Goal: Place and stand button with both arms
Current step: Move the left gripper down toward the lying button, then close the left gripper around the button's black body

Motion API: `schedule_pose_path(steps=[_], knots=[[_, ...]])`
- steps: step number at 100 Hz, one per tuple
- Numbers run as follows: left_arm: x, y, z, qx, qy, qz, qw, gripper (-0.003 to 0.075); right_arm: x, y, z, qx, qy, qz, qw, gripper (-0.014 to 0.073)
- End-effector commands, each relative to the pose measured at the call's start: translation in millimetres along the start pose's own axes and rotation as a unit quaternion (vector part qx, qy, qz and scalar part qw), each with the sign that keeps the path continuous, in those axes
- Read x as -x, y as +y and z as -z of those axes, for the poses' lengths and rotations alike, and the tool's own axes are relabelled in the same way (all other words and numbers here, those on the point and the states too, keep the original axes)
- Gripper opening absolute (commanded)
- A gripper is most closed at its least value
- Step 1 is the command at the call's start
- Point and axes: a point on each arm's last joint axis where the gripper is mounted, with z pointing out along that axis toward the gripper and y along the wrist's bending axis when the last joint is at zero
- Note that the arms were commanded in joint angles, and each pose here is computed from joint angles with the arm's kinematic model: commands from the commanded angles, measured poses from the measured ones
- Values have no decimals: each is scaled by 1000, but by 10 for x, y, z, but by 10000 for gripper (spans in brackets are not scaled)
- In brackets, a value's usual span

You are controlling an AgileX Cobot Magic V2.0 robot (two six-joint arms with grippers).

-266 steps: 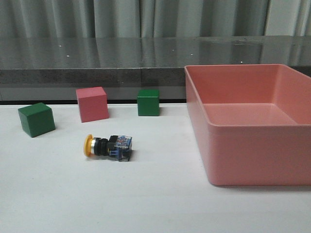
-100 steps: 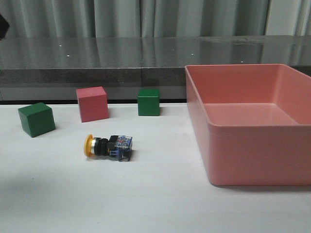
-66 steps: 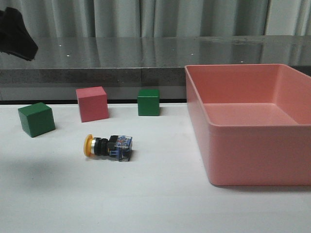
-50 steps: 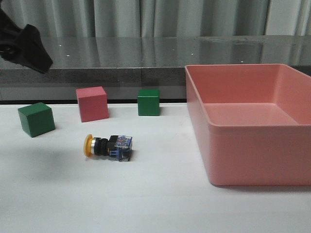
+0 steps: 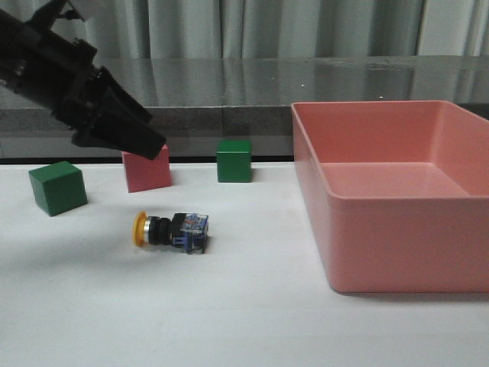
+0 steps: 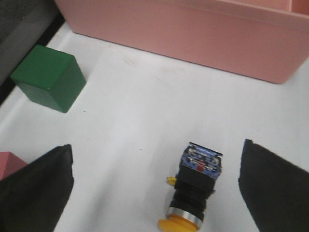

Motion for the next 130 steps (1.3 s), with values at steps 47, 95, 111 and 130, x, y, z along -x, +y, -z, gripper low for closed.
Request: schedule_pose_path(steps=[47, 95, 111, 130], knots=[[-89, 41, -132, -42, -31, -49, 997, 597, 144, -52, 21, -20, -45, -5, 999, -62], [-284, 10, -229, -80, 15, -66, 995, 597, 148, -55, 21, -22, -47, -5, 999, -62], [-279, 4, -240, -80, 16, -68, 994, 597, 156, -59, 22, -24, -51, -5, 998, -62], [-258, -18, -316, -68, 28, -76, 994, 597, 157, -59, 22, -24, -52, -5, 998, -62]])
